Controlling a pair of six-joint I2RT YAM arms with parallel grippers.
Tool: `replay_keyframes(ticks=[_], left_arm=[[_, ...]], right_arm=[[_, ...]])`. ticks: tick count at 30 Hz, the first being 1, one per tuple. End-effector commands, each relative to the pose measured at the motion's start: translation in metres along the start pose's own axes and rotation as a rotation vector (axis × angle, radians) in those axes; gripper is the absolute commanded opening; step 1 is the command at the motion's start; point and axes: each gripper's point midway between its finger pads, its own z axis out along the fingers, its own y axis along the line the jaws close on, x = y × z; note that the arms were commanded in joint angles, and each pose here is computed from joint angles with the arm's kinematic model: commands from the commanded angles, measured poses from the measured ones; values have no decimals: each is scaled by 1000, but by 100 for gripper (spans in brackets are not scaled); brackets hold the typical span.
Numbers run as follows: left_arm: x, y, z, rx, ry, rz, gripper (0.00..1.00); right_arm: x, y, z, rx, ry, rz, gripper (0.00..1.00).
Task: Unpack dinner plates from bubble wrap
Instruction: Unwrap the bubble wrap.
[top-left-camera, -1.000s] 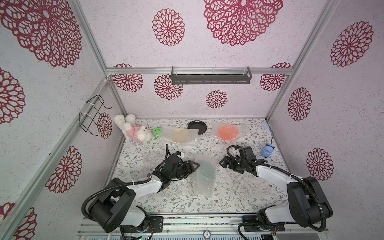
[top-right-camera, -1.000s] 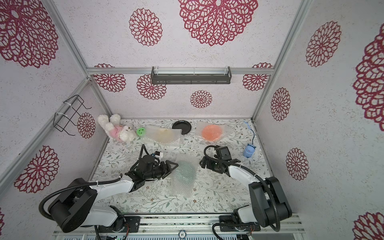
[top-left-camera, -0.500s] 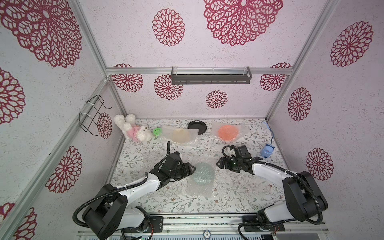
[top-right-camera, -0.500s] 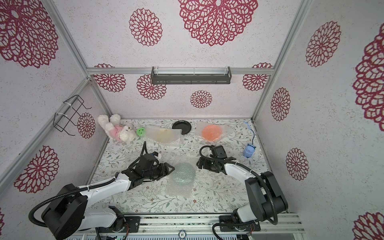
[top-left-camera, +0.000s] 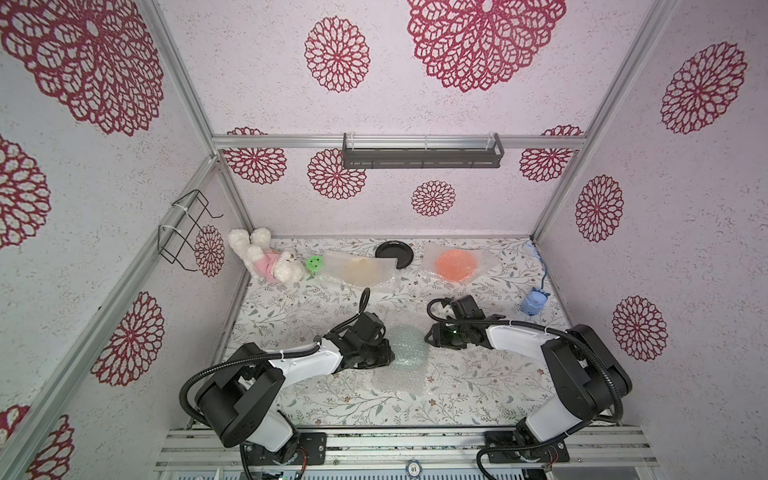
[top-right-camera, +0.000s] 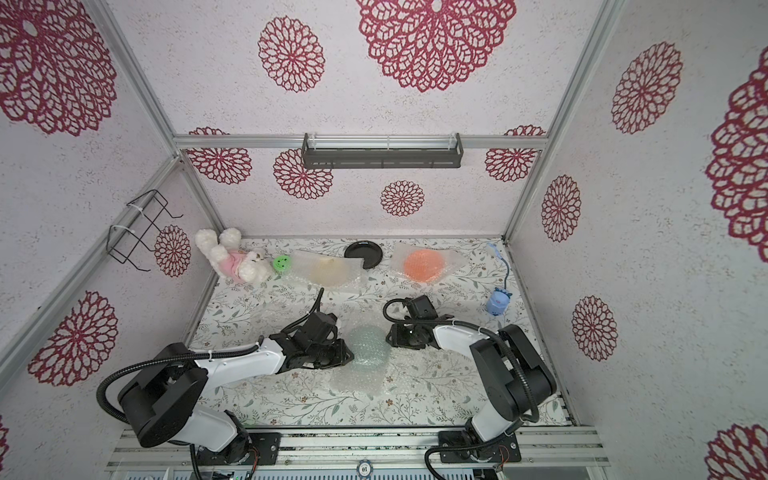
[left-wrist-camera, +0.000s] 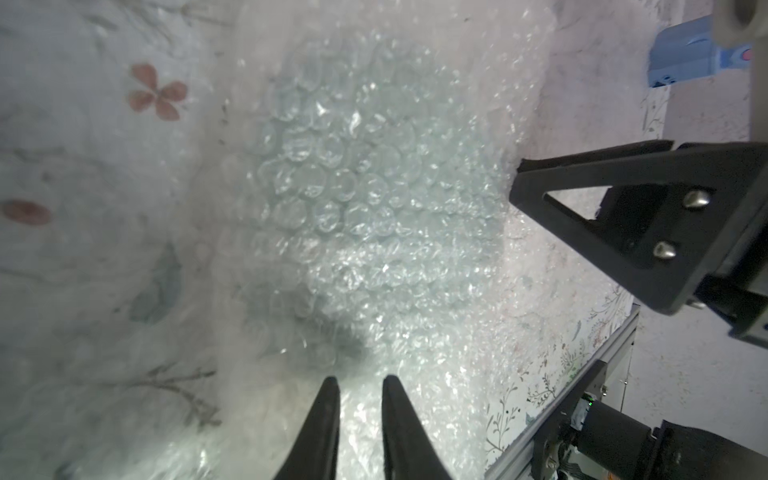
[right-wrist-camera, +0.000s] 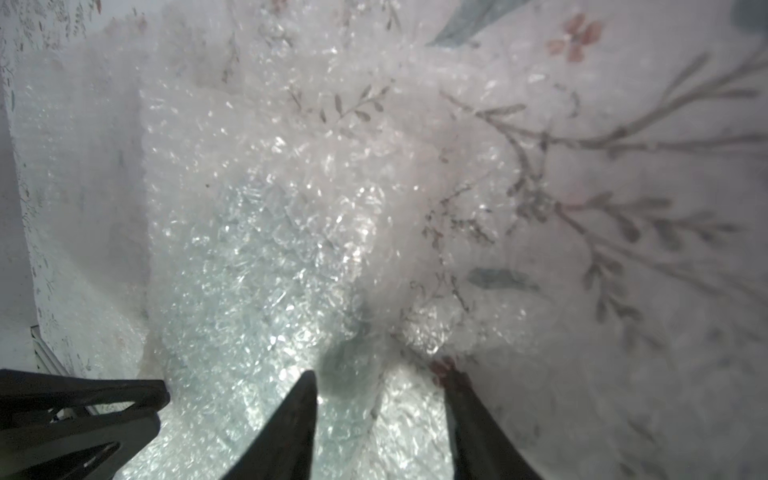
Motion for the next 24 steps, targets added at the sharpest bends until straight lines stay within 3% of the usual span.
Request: replay_keyframes(ticks=[1,5,6,10,17,22,24], left_arm=[[4,13,3,-52,-6,-19,21],[12,33,7,-123,5,-42,20],[14,37,10,-135,12,-45,20],[20,43,18,-131,27,-68,19],[7,12,6,9,-7,-63,23],[-13,-11,-31,129,-105,-62,33],[-22,-14,-48,167,-152,-72,42]], right_arm=[[-14,16,3,-59,-28,-24,33],[-13,21,8,-95,-13,-21,4],[-14,23,7,-103,-15,-21,0],[-15,27,-4,-107,-30,-33,0],[-19,48,-36,-160,-66,-64,0],[-21,46,-46,-131,-82,-81,0],[-20,47,-45,-137,-80,-81,0]])
